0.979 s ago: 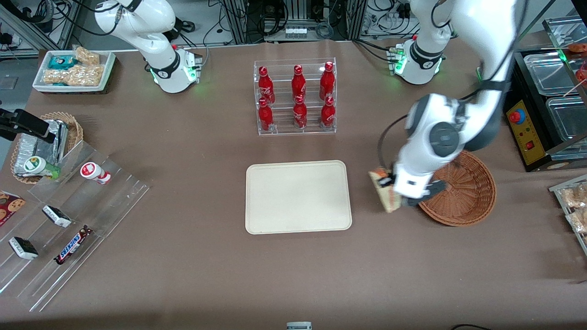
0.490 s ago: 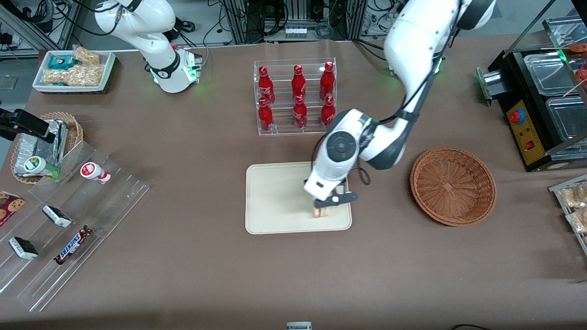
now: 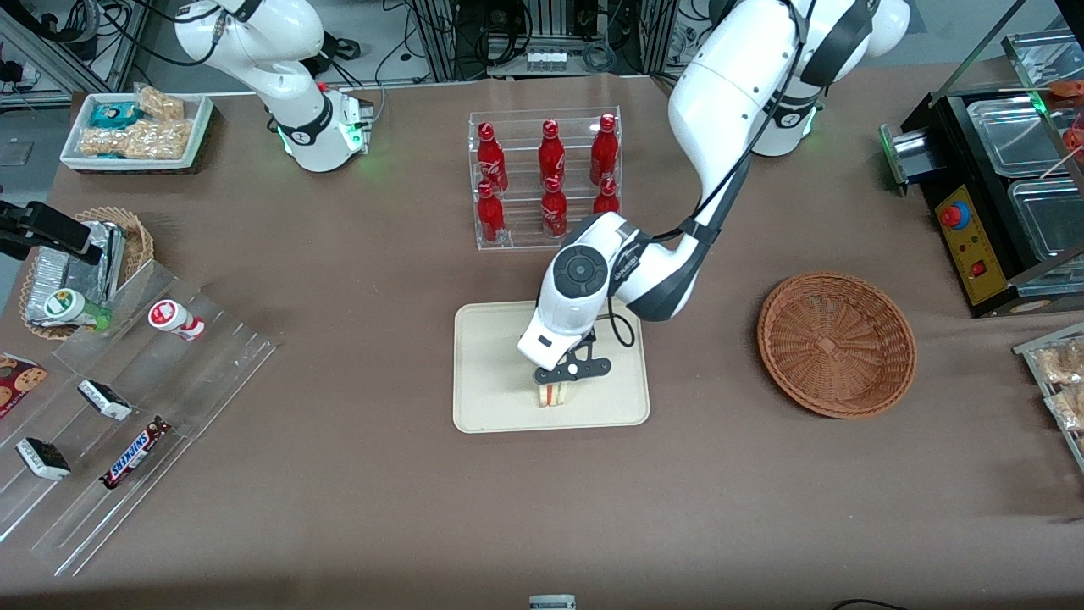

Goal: Place sandwich from basket to tray

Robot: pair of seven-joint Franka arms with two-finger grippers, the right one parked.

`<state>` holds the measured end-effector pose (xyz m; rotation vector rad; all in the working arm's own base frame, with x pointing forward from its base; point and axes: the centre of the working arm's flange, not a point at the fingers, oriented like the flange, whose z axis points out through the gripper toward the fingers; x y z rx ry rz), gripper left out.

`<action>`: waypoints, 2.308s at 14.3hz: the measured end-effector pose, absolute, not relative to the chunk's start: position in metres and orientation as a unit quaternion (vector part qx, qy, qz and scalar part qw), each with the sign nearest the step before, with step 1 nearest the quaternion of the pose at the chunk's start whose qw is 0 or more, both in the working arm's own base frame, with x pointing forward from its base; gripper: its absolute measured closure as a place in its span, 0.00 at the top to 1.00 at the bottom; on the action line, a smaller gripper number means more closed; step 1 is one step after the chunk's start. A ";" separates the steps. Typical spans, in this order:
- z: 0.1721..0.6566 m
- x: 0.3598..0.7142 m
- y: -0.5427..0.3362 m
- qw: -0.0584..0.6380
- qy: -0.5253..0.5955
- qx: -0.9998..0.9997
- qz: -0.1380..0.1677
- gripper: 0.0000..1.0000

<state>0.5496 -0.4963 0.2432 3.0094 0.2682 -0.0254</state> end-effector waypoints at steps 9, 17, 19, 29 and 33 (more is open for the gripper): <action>0.305 0.557 -0.498 0.069 0.094 0.993 0.001 0.71; 0.424 0.585 -0.380 0.022 0.101 0.994 -0.029 1.00; 0.421 0.595 -0.338 0.015 0.093 0.995 -0.039 1.00; 0.464 0.595 -0.086 0.021 0.016 0.998 -0.062 1.00; 0.505 0.583 -0.036 0.028 -0.003 0.999 -0.044 1.00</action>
